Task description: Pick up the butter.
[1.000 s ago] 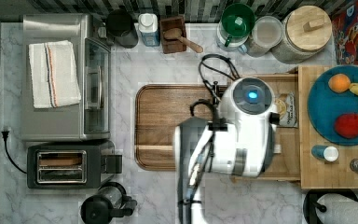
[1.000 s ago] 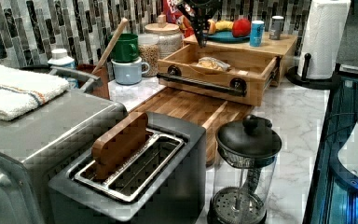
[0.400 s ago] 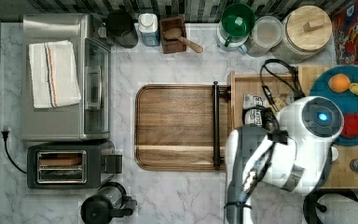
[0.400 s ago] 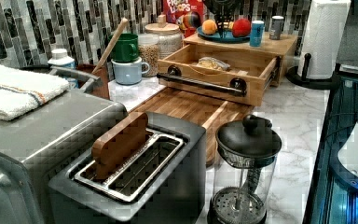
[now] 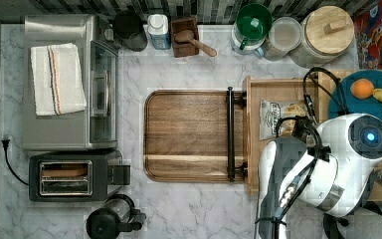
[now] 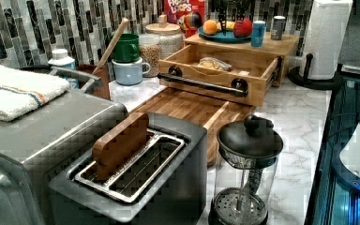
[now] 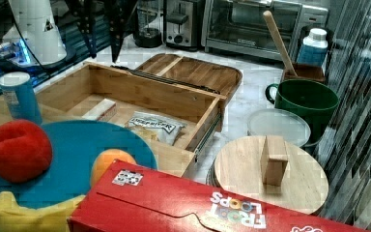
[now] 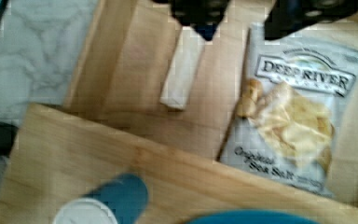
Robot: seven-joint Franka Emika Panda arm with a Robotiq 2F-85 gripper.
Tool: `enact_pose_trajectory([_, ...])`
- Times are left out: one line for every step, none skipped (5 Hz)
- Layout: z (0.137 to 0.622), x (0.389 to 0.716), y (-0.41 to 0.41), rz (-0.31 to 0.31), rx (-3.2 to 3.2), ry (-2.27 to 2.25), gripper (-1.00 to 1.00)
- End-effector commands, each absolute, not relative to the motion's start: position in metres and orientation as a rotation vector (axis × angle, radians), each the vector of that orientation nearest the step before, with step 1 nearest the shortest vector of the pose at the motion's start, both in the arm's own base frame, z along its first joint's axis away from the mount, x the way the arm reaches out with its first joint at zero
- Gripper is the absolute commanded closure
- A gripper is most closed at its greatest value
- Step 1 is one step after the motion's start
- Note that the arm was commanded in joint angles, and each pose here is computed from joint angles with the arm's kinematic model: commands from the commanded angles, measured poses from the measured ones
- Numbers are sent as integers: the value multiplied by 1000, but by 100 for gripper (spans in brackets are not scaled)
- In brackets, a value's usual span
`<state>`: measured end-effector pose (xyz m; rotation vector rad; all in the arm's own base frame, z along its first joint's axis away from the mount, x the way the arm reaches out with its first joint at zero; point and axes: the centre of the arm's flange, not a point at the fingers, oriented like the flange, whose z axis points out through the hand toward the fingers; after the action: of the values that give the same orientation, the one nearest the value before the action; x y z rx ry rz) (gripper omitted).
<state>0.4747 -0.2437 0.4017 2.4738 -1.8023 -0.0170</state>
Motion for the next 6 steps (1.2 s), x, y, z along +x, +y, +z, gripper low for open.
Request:
enact_pose_trajectory([380,463,-248,37,2279,-2069,-100])
enact_pose_trajectory([363,457,-258,-43,2216,-2167,-100])
enact_pose_trajectory([338,443,-263,1,2191,-2203,-100])
enact_pose_trajectory([319,431,-263,14,2166,-2226,-100])
enact_pose_trajectory([296,424,-262,-11,2165,-2256,-100])
enact_pose_trajectory([272,414,-255,47,2159,-2279,-100])
